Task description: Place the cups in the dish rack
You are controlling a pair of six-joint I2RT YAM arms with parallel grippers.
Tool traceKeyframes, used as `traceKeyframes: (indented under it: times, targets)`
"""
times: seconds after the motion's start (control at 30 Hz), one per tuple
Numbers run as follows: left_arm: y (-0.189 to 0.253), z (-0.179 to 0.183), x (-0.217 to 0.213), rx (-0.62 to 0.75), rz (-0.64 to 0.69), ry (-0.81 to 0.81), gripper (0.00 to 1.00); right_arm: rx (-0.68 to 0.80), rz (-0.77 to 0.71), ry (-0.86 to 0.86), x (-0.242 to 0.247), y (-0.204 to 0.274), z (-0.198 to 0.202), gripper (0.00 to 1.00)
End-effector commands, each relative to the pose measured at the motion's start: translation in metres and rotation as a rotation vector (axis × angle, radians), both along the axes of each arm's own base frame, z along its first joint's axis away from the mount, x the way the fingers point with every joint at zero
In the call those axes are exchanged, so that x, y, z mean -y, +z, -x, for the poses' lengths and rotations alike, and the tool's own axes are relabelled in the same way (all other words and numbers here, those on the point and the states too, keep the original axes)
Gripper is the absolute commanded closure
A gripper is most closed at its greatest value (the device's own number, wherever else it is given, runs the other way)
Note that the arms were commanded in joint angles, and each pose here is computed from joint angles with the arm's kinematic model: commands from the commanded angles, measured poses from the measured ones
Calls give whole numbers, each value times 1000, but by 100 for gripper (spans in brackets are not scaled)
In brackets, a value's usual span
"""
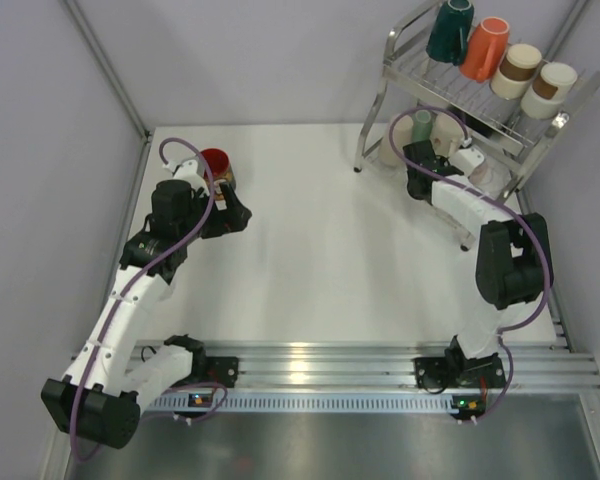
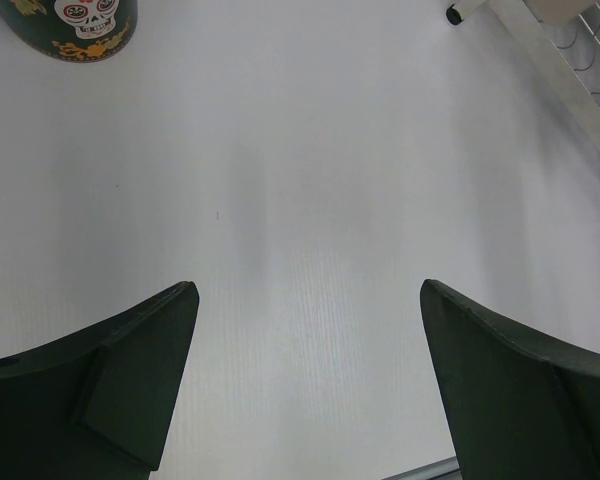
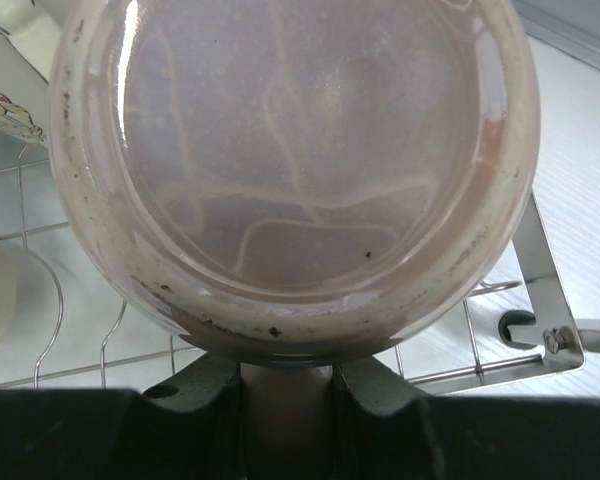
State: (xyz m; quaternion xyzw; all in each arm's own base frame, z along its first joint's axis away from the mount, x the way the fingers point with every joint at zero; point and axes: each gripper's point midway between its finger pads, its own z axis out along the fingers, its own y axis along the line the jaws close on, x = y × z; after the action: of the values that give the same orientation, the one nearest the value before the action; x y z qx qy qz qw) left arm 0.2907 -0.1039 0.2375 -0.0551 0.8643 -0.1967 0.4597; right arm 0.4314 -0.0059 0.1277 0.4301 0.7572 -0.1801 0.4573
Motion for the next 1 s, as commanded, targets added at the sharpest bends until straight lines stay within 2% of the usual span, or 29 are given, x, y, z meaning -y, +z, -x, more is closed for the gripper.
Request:
traceKeyframes:
  times: [0.0, 0.7, 0.8, 0.83, 0.9, 0.97]
  targets:
    - [6, -1, 1, 20, 3, -5, 2, 116, -25, -65, 19, 25, -18, 100]
    - [1, 0, -1, 15, -13, -5, 2, 62, 14, -31, 21, 8, -15, 100]
    - [2, 0, -1, 16, -11, -6, 2, 66, 23, -43, 24, 12, -16, 85]
    - [2, 0, 0, 16, -11, -6, 2, 57, 27, -47, 25, 12, -15, 73]
    - [3, 0, -1, 21, -10, -6, 2, 51, 28, -55, 25, 15, -14, 64]
    - [2, 0, -1, 19, -11, -6, 2, 50, 31, -59, 26, 17, -14, 61]
